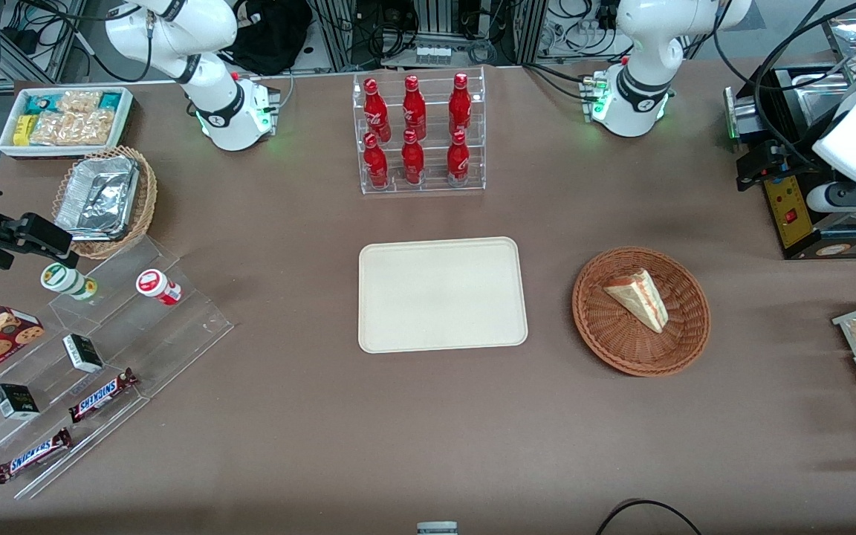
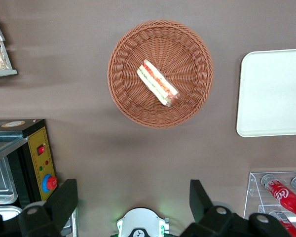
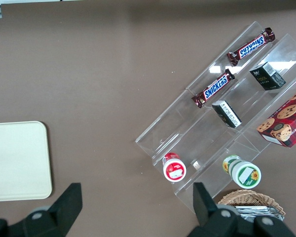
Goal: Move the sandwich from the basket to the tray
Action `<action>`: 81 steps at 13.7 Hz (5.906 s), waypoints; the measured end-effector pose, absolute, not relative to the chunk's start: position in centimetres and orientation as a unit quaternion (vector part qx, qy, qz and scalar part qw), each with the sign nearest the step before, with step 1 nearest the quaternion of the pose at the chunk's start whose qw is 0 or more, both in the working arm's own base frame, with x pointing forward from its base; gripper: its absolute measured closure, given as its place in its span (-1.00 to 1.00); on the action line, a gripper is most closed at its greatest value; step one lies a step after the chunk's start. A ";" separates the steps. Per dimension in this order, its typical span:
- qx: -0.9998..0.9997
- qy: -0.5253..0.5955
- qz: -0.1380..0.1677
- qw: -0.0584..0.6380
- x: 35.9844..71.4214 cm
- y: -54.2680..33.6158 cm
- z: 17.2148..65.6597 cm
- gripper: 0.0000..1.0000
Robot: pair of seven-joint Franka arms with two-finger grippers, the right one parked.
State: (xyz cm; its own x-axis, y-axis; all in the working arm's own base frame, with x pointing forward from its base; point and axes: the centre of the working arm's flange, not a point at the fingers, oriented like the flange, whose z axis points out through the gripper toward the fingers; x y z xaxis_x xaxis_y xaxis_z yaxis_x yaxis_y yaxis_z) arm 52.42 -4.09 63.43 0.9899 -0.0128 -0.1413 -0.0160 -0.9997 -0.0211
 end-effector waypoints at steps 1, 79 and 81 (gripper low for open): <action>-0.997 0.006 0.071 0.011 52.4 -4.0 63.4 -1.00; -0.996 -0.083 -0.009 0.024 50.1 -47.6 35.6 -1.00; -0.992 -0.115 -0.007 0.048 51.4 -43.3 40.4 -1.00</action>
State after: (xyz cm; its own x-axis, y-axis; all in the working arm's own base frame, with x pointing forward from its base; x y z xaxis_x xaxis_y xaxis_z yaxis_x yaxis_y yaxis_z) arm 51.45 -43.27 40.36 0.9735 0.2273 0.0251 0.2286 -0.9691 -0.0926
